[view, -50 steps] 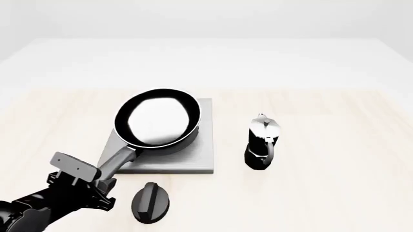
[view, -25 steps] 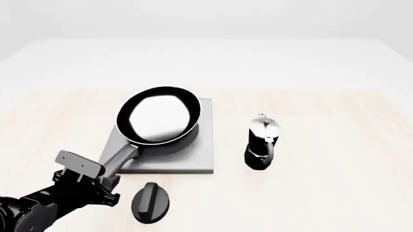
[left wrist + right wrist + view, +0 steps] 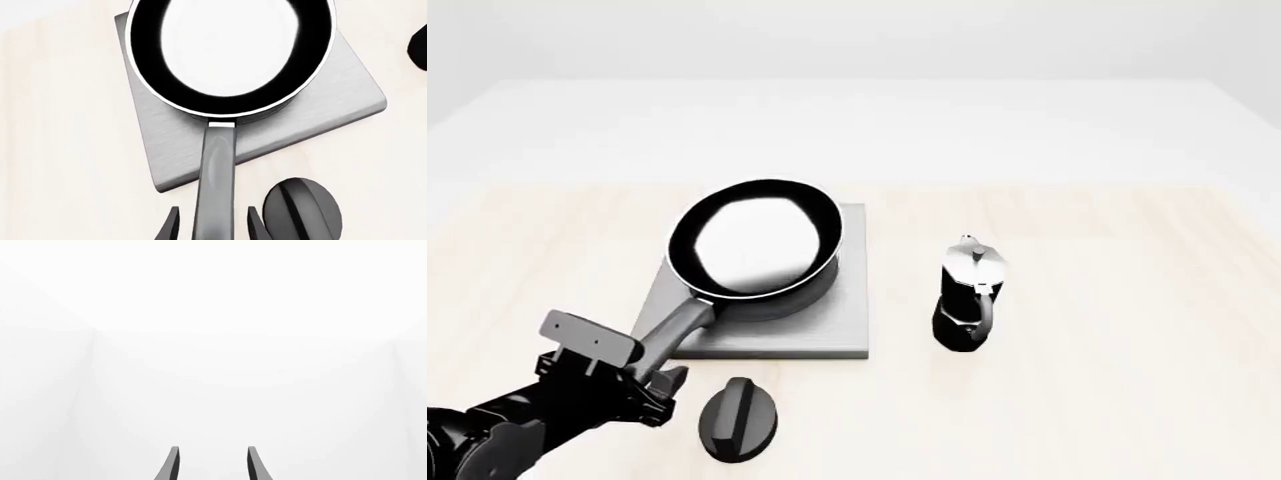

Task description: Put the frying pan on the stove.

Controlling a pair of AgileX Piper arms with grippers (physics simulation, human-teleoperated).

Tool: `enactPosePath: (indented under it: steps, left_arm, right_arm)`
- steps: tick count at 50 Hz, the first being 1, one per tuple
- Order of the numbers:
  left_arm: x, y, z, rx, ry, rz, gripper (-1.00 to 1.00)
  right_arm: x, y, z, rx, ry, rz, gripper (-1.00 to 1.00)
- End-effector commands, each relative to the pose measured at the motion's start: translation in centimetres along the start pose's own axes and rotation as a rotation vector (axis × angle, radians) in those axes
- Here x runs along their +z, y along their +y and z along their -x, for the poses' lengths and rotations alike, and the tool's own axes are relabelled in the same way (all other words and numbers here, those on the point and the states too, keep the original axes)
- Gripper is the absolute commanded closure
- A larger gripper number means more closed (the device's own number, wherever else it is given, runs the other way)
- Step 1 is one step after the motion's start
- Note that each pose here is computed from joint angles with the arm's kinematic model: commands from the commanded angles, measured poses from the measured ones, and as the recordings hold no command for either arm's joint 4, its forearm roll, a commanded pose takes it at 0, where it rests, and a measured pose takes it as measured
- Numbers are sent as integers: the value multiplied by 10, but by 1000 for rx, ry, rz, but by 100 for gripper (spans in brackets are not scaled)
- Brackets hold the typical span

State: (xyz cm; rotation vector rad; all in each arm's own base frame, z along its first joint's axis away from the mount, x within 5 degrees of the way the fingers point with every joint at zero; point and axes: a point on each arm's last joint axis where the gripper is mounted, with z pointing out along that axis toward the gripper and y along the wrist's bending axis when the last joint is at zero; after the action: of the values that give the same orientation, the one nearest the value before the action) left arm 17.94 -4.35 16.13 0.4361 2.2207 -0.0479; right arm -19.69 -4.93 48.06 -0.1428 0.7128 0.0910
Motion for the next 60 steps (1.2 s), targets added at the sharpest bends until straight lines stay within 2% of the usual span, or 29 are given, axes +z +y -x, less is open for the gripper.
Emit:
enactPosePath:
  steps: [1,8,22,35,44,52,60]
  left_arm:
    - [-2,0,0,-3,3,0,-100]
    - [-4,-1,0,-4,1,-2,-100]
    - [-40,6,30,1,-96,23,-100]
    - [-68,8,45,14,-154,33,-100]
    - [-107,12,67,35,-258,55,-100]
    - [-156,15,91,50,-395,79,-100]
    - [-187,16,96,33,-488,102,-100]
  right_arm:
    - [0,0,0,1,0,1,-100]
    - [0,-1,0,2,-1,2,-100]
    - [1,-1,-2,4,2,6,-100]
    - [-1,-2,1,7,-2,5,-100]
    - [-2,-2,3,9,-6,3,-100]
    - [-2,-2,3,11,-7,4,-100]
    - [-3,-2,5,12,-9,2,-100]
